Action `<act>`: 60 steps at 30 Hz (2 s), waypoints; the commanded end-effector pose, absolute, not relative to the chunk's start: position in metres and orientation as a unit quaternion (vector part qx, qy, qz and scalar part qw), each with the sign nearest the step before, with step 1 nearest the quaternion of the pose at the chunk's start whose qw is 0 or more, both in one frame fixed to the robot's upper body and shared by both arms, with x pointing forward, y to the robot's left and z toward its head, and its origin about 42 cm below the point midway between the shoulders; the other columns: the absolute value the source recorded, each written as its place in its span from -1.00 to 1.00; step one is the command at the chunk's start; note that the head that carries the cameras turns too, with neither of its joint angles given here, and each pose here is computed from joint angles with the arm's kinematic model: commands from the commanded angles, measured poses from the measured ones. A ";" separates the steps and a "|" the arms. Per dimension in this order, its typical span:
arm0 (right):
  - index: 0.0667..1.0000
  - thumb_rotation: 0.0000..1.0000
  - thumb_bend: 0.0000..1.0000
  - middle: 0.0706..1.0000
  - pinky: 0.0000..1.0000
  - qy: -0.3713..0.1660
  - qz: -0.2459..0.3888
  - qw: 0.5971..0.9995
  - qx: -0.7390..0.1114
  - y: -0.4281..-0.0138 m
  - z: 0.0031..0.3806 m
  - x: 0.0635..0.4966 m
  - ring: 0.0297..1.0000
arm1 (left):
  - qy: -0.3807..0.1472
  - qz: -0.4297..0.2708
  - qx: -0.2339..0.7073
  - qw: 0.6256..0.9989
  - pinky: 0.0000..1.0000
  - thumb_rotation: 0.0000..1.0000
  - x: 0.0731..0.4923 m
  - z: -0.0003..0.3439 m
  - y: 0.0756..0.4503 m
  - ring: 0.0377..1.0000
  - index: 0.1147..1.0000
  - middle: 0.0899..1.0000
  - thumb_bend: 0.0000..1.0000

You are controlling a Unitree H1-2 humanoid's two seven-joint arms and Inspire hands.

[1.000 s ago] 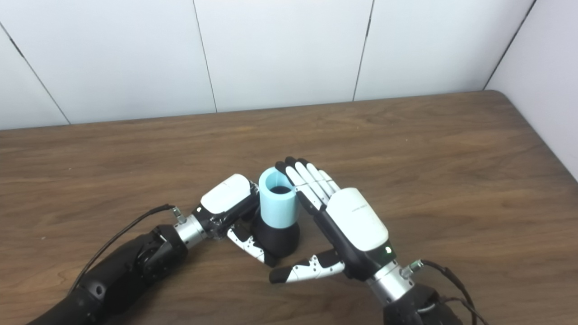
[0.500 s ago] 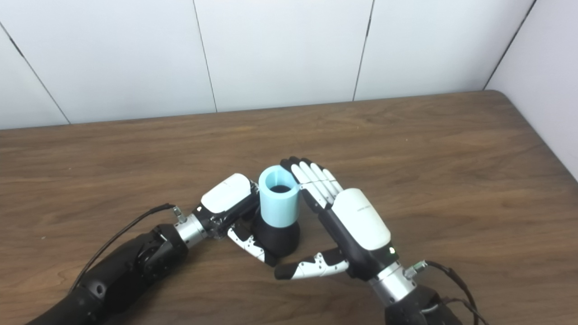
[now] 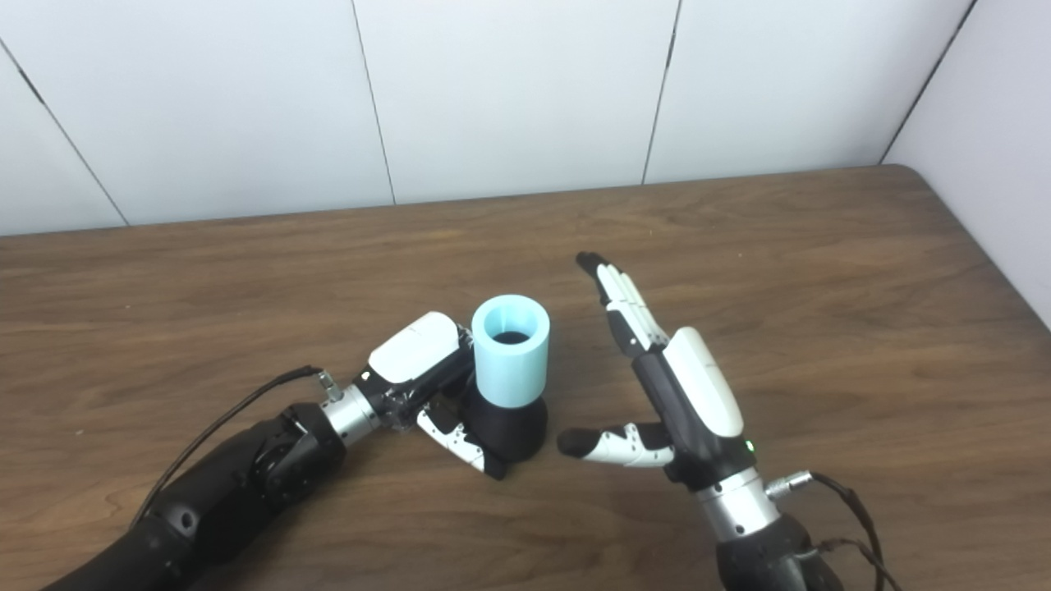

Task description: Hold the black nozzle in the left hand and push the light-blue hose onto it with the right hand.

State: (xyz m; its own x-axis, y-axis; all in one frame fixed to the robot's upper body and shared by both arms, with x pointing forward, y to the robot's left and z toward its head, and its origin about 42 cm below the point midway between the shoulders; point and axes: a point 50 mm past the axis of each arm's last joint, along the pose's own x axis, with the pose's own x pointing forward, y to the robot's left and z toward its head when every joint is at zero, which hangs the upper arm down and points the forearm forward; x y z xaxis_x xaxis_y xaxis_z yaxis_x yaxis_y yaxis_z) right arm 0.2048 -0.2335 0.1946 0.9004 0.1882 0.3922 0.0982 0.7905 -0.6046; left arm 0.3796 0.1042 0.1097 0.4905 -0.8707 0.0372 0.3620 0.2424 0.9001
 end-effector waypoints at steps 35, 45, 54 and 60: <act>0.82 0.68 -0.37 0.94 0.87 -0.131 -0.057 0.985 -0.099 -0.248 0.166 0.211 0.95 | -0.075 -0.499 0.579 0.641 0.10 -1.00 0.318 -0.007 0.181 0.30 0.22 0.27 0.78; 0.85 0.77 -0.33 0.97 0.91 -0.139 -0.051 0.982 -0.117 -0.249 0.166 0.211 0.97 | -0.101 -0.488 0.601 0.624 0.51 -0.79 0.318 -0.004 0.184 0.62 0.51 0.53 1.00; 0.87 0.78 -0.32 0.98 0.96 -0.133 -0.052 0.983 -0.118 -0.251 0.166 0.209 0.98 | -0.047 -0.488 0.623 0.609 0.70 -0.48 0.321 0.000 0.194 0.77 0.77 0.74 1.00; 0.86 0.76 -0.36 0.97 0.88 -0.130 -0.058 0.983 -0.115 -0.252 0.165 0.210 0.97 | -0.024 -0.485 0.638 0.598 0.74 -0.36 0.320 0.006 0.202 0.81 0.87 0.81 1.00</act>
State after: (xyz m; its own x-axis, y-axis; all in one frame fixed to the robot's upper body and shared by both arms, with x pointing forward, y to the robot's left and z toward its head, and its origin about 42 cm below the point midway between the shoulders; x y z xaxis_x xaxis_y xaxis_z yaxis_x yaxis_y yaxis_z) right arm 0.2107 -0.2560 0.1494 0.9820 -0.0665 0.1766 0.1098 0.9625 -0.2481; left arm 0.3721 0.1049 0.1122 0.5143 -0.8557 0.0571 0.2543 0.2157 0.9428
